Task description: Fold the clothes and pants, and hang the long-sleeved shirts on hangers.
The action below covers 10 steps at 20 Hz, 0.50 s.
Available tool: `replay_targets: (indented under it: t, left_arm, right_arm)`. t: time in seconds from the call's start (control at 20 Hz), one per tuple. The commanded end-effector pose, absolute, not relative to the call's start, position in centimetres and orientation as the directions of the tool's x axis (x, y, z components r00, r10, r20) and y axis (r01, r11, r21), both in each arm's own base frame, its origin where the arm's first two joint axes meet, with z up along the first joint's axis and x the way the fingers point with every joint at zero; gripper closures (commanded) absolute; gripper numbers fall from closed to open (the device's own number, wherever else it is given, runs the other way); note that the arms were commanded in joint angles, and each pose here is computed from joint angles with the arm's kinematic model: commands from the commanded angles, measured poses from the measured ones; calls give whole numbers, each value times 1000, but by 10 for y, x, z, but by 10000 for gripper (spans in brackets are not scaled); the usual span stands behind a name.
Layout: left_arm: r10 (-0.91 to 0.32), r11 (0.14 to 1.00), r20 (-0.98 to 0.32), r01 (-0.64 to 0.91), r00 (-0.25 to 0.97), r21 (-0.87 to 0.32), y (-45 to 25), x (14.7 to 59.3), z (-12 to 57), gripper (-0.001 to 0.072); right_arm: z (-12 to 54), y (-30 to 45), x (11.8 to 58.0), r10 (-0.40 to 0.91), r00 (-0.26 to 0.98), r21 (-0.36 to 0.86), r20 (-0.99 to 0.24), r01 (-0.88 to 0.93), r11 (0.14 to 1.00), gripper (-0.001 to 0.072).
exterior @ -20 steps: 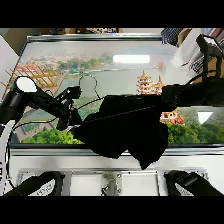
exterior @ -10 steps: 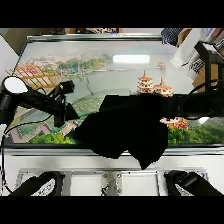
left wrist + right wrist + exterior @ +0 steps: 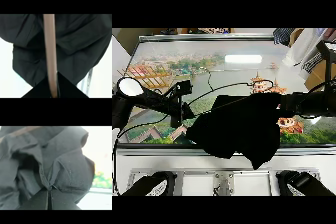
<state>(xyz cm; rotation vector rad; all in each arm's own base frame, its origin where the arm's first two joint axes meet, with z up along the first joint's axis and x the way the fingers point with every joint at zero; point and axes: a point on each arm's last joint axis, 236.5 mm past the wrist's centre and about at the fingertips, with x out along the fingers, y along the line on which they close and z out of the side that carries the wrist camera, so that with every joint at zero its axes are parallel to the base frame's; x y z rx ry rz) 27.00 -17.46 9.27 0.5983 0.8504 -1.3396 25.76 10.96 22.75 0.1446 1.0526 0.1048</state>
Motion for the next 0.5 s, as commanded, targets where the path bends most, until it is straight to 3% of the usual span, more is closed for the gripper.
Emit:
replay_targets:
  t: [0.0, 0.25, 0.45]
  left_arm:
    - [-580, 162, -814, 981, 9, -104, -170, 267, 94, 696]
    - [-576, 247, -809, 968, 119, -34, -138, 260, 124, 696]
    - [-570, 198, -819, 978, 66, -59, -135, 216, 129, 696]
  right_arm:
    - [229, 90, 267, 70, 526, 104, -847, 35, 994, 699]
    - [227, 90, 270, 64, 524, 105, -850, 48, 993, 699]
    - [224, 92, 273, 61, 517, 113, -854, 69, 991, 698]
